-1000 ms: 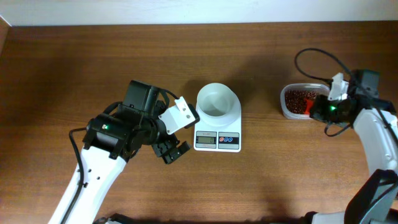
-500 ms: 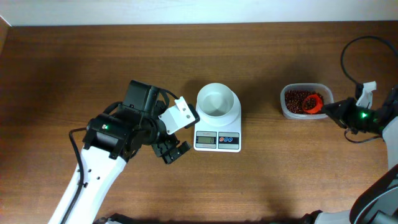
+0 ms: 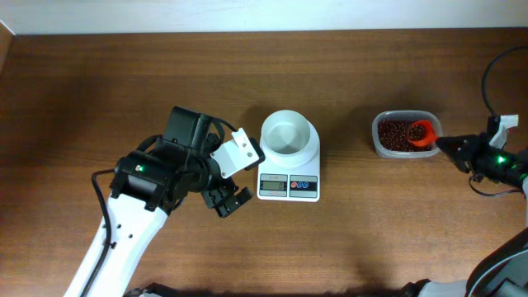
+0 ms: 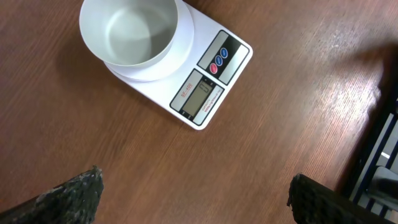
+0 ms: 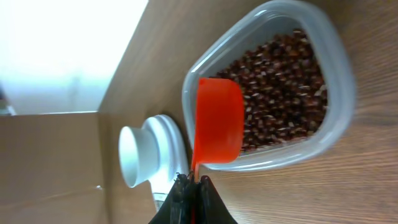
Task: Scoop and weigh 50g on scale
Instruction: 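Dip the red scoop into the beans and scoop with the right gripper, then lift the filled scoop and move it over the white bowl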
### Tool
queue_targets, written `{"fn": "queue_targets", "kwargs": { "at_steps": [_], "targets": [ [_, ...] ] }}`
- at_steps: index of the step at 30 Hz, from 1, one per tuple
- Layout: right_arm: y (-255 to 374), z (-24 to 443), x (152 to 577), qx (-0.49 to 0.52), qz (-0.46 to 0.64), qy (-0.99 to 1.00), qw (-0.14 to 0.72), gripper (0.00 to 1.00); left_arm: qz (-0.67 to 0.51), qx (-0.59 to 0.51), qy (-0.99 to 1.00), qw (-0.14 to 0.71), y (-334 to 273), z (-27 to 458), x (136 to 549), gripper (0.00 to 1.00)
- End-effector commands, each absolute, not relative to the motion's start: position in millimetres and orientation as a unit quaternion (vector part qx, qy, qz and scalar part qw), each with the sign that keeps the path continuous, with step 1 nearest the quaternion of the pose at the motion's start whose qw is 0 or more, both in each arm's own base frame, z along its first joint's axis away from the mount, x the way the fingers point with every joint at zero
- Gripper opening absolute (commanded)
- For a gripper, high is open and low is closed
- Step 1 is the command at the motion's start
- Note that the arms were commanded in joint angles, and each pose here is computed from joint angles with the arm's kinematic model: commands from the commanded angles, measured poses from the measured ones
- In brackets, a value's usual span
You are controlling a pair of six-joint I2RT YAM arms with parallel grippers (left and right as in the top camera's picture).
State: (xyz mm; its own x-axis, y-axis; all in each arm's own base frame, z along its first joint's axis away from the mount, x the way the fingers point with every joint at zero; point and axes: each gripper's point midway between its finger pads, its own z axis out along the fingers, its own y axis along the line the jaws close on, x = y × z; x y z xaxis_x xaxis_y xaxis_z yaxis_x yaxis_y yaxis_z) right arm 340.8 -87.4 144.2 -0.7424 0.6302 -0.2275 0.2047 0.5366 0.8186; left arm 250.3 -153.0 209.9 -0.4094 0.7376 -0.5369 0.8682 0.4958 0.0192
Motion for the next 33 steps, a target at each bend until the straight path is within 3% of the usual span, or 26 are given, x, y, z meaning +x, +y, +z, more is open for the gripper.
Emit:
{"fn": "queue_targets", "kwargs": {
  "at_steps": [1, 9, 20, 33],
  "targets": [
    [-80, 160, 344, 0.235, 0.455, 0.816, 0.269, 0.04, -0.136, 0.484, 0.825, 0.260, -154, 218, 250, 0.99],
    [-58, 179, 345, 0.210, 0.514, 0.788, 0.267, 0.04, -0.136, 0.484, 0.825, 0.260, -154, 218, 250, 0.99],
    [53, 179, 347, 0.081, 0.549, 0.811, 0.184, 0.04, -0.136, 0.484, 0.825, 0.260, -154, 218, 250, 0.99],
    [139, 188, 363, 0.018, 0.557, 0.816, 0.152, 0.04, -0.136, 0.484, 0.825, 0.260, -154, 218, 250, 0.99]
  ]
}}
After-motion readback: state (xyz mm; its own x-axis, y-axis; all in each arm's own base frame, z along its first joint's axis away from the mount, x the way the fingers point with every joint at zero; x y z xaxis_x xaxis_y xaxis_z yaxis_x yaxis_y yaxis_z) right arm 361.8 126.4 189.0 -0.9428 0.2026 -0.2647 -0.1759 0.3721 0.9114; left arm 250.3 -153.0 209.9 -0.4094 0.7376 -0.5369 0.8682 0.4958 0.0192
